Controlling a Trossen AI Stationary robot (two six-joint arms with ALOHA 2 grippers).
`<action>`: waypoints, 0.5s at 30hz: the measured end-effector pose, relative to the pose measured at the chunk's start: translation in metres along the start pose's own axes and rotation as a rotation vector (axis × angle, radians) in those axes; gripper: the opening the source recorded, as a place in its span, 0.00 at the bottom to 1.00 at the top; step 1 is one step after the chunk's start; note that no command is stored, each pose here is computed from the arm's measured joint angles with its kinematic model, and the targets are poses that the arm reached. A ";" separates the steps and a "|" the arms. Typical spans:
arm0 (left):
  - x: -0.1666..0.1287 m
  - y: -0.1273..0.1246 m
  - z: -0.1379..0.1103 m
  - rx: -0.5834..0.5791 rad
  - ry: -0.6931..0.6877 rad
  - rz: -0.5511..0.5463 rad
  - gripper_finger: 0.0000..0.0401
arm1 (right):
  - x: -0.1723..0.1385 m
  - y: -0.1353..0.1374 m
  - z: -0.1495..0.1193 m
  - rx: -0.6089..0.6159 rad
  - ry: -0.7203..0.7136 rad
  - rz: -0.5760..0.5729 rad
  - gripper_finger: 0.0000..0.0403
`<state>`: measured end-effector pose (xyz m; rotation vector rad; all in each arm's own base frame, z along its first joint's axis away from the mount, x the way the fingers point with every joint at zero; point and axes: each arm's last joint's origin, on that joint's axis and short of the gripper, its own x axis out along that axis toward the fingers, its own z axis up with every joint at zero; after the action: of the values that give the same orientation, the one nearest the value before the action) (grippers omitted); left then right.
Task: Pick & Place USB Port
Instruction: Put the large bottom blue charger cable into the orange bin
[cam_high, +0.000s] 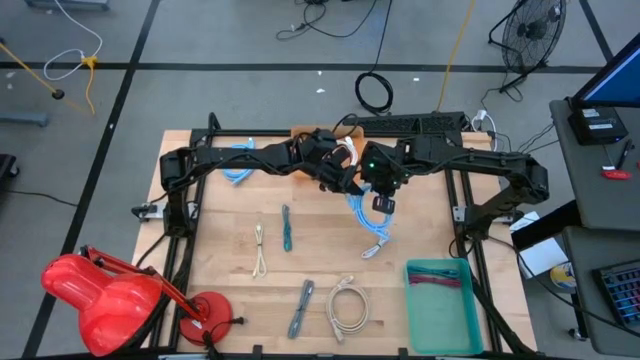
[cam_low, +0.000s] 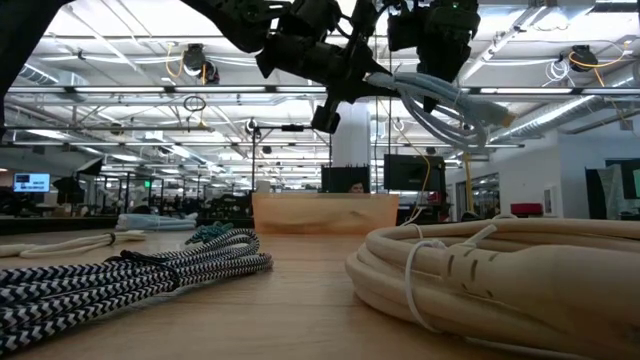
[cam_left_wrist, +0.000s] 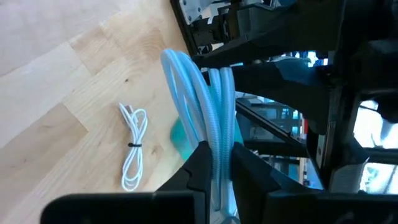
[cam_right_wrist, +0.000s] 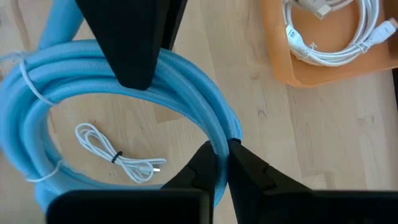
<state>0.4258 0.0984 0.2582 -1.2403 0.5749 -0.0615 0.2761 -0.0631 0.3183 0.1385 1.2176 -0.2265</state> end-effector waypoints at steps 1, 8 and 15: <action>0.000 0.000 0.000 0.011 0.004 -0.002 0.09 | -0.003 0.000 -0.001 0.012 -0.011 -0.002 0.08; -0.024 -0.002 0.005 0.074 0.066 0.006 0.09 | -0.039 -0.004 0.001 0.231 -0.168 -0.053 0.20; -0.093 -0.024 0.014 0.307 -0.169 0.209 0.09 | -0.079 -0.018 -0.009 0.609 -0.385 -0.135 0.29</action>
<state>0.3585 0.1349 0.3182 -0.8727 0.5229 0.1262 0.2380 -0.0704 0.3901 0.5170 0.7452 -0.7077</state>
